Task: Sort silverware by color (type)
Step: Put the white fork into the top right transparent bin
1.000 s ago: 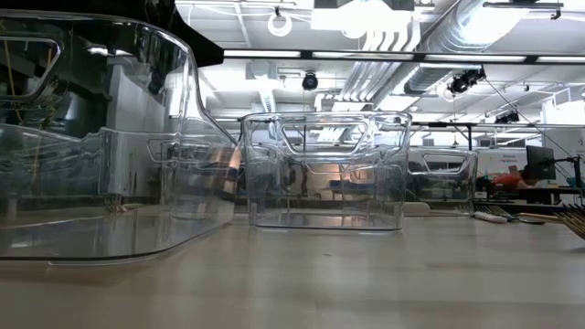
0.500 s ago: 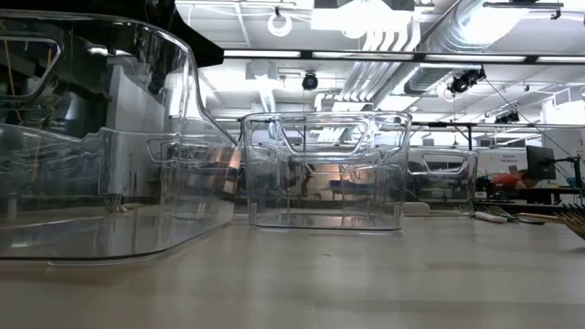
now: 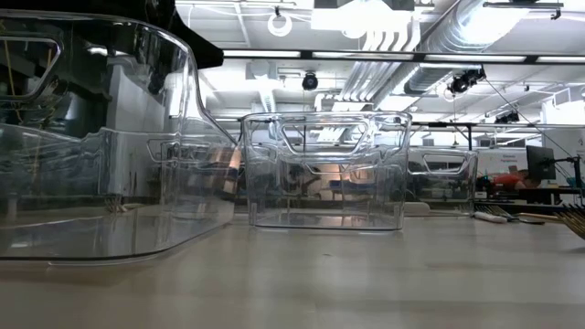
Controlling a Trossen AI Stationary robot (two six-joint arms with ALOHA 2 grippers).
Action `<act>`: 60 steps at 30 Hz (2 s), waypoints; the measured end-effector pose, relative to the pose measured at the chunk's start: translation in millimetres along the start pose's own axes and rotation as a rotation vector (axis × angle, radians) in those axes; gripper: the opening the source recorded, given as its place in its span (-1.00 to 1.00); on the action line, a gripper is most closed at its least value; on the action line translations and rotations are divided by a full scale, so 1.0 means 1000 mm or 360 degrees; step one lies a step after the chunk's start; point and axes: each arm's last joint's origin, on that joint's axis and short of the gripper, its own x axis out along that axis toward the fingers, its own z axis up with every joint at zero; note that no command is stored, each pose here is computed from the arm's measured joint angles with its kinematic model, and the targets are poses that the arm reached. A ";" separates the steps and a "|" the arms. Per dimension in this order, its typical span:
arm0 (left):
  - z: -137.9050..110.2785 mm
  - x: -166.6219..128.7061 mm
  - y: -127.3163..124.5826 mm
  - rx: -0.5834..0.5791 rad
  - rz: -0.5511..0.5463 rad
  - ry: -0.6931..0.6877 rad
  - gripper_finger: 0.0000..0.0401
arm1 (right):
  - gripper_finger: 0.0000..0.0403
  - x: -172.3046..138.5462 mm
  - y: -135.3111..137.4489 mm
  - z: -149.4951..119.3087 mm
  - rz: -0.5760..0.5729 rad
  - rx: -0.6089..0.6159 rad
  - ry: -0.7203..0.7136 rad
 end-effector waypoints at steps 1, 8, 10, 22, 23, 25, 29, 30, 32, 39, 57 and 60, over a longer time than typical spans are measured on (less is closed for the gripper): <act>0.000 0.000 0.000 0.0000 0.0000 0.0000 -0.72 | -0.18 0.001 0.000 0.000 -0.0010 0.0008 0.0000; 0.000 0.000 0.000 -0.0026 0.0001 0.0003 -0.72 | -0.32 0.003 -0.002 0.001 -0.0063 0.0025 -0.0036; 0.000 0.000 0.000 -0.0025 0.0001 0.0005 -0.72 | -0.37 0.003 -0.003 0.002 -0.0102 0.0004 -0.0045; 0.000 0.000 0.000 -0.0025 0.0001 0.0004 -0.72 | -0.51 0.003 -0.004 0.007 -0.0145 -0.0602 -0.0093; 0.000 0.000 0.000 -0.0025 0.0002 0.0005 -0.72 | -0.51 0.003 -0.004 0.008 -0.0148 -0.0667 -0.0092; 0.000 0.000 0.000 -0.0025 0.0002 0.0004 -0.72 | -0.51 0.003 -0.004 0.008 -0.0154 -0.0799 -0.0090; 0.000 0.000 0.000 -0.0024 0.0002 0.0005 -0.72 | -0.51 0.004 -0.004 0.009 -0.0165 -0.0996 -0.0084; 0.000 0.000 0.000 -0.0024 0.0002 0.0005 -0.72 | -0.51 0.004 -0.004 0.009 -0.0166 -0.1031 -0.0084; 0.000 0.000 0.000 -0.0024 0.0002 0.0005 -0.72 | -0.51 0.004 -0.004 0.009 -0.0167 -0.1052 -0.0085; 0.000 0.000 0.000 -0.0024 0.0002 0.0005 -0.72 | -0.54 0.004 -0.004 0.010 -0.0174 -0.0986 -0.0096; 0.000 0.000 0.000 -0.0024 0.0001 0.0004 -0.72 | -0.97 0.004 -0.007 0.012 -0.0217 -0.0923 -0.0141; 0.000 0.000 0.000 -0.0024 0.0002 0.0004 -0.72 | -0.97 0.004 -0.007 0.012 -0.0217 -0.0923 -0.0143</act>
